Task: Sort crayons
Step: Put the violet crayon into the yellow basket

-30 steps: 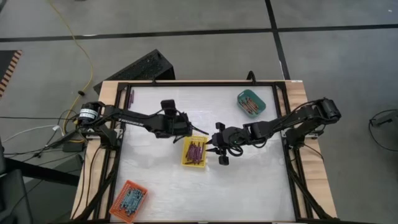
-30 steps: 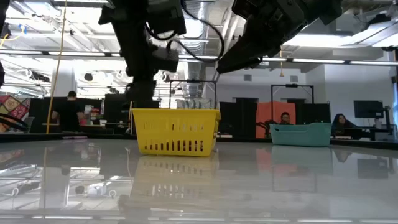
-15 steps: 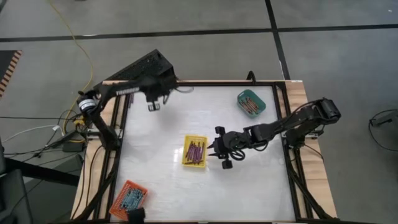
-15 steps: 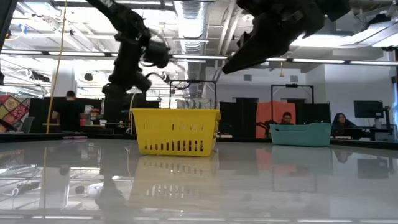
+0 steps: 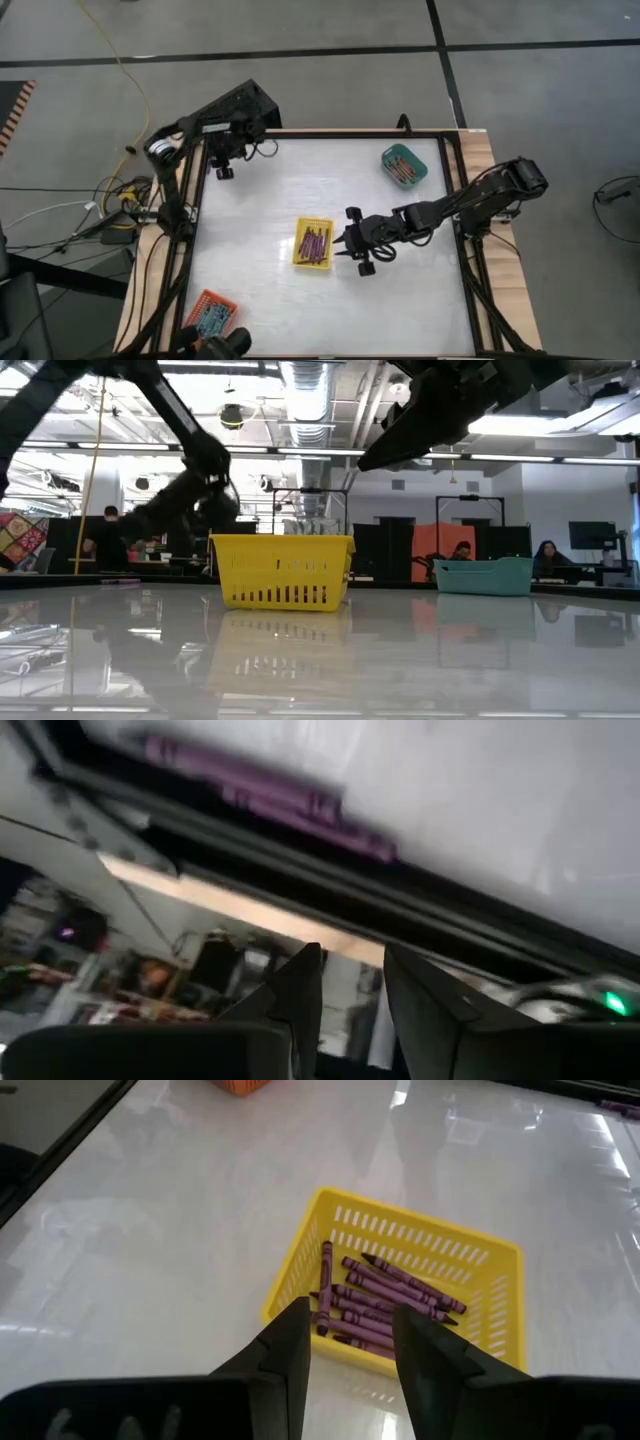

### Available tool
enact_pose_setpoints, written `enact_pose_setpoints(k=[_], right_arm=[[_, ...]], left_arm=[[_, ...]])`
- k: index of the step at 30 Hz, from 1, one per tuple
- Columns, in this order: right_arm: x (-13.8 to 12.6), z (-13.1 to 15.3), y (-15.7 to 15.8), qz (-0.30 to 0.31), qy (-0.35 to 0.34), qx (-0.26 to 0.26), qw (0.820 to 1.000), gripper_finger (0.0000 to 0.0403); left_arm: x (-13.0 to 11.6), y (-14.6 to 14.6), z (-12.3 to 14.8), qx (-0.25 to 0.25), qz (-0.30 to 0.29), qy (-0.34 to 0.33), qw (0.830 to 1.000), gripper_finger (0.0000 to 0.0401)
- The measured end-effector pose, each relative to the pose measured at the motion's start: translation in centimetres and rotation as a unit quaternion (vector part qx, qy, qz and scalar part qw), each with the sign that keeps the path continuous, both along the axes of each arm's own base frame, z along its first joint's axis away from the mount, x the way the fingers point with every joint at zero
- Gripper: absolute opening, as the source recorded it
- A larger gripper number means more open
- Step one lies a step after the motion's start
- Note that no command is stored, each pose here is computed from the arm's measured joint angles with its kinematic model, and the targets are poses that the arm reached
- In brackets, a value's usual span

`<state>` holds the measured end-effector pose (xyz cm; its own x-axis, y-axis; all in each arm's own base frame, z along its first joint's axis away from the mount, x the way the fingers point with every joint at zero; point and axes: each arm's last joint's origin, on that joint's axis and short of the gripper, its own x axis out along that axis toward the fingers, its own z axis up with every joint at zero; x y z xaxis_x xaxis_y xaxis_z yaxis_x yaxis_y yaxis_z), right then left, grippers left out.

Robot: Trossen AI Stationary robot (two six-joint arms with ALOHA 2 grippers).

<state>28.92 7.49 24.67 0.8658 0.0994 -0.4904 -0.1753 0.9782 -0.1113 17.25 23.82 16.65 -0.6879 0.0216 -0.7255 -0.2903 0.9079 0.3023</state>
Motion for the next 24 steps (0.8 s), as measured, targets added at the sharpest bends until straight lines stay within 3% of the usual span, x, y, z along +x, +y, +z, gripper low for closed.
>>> enact_pose_setpoints(k=[5, 11, 15, 24], right_arm=[[0.0, 0.1, 0.2, -0.003, -0.002, 0.012, 1.0, 0.0138], [-0.1, 0.0, 0.6, 0.002, -0.001, 0.014, 1.0, 0.0138], [-0.1, 0.0, 0.7, 0.002, 0.0, 0.018, 1.0, 0.0138], [-0.2, 0.0, 1.0, 0.004, 0.001, 0.025, 1.0, 0.0138]], left_arm=[[0.2, 0.4, -2.9, -0.047, -0.014, 0.047, 0.998, 0.01], [0.2, 0.9, -3.6, -0.112, -0.084, 0.043, 0.989, 0.01], [-0.3, 1.7, -3.6, -0.12, -0.111, 0.034, 0.986, 0.01], [-1.1, 2.7, -3.9, -0.13, -0.107, 0.017, 0.986, 0.01]])
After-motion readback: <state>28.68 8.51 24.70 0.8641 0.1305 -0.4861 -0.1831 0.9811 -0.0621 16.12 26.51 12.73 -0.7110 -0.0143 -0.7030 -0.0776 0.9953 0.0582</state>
